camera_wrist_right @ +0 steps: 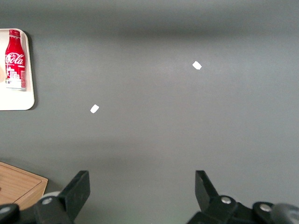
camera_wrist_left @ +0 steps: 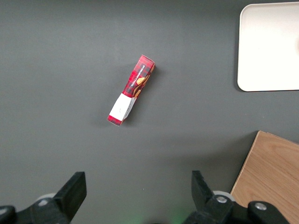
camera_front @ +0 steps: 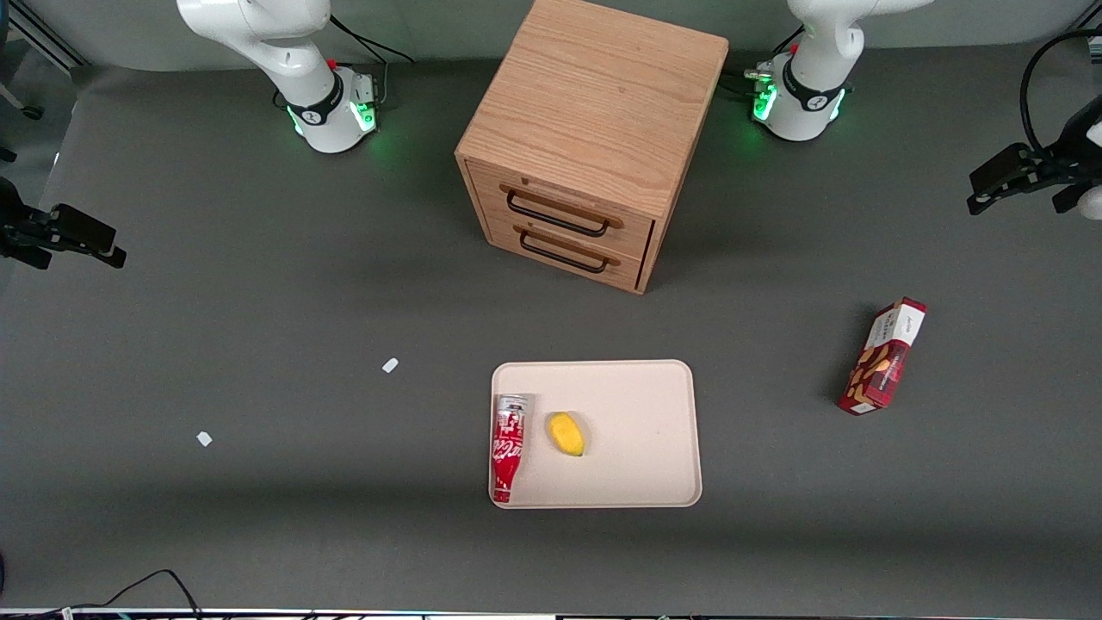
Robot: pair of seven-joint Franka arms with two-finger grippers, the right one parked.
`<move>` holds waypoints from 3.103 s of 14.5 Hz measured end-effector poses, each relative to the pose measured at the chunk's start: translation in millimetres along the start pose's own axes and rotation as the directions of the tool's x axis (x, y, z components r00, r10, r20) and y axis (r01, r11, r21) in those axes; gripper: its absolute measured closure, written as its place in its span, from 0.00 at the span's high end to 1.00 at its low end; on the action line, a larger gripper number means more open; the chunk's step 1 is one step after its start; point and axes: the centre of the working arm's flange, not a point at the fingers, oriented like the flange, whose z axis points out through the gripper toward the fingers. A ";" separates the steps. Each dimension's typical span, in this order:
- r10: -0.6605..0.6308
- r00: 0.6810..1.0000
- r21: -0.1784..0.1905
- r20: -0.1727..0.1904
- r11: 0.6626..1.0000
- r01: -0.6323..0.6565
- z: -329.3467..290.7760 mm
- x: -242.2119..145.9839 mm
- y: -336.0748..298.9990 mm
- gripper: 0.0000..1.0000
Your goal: Place red cookie box on tray
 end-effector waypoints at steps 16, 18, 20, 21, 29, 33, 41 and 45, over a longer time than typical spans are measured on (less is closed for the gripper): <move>0.280 0.956 0.056 0.084 0.957 -0.285 173.0 81.2 -17.4 1.00; 0.309 0.948 0.063 0.070 0.947 -0.314 219.9 89.8 -25.6 1.00; 0.333 0.940 0.055 0.072 0.940 -0.337 261.3 92.7 -32.8 1.00; 0.343 0.937 0.052 0.071 0.936 -0.347 280.0 93.4 -34.1 1.00; 0.406 0.911 0.005 0.074 0.913 -0.407 386.3 89.0 -35.0 1.00; 0.408 0.910 0.003 0.072 0.912 -0.410 406.2 84.1 -40.5 0.96; 0.407 0.910 -0.004 0.082 0.913 -0.409 411.6 80.3 -40.4 0.16; 0.389 0.918 -0.020 0.080 0.921 -0.389 402.3 85.0 -40.6 0.15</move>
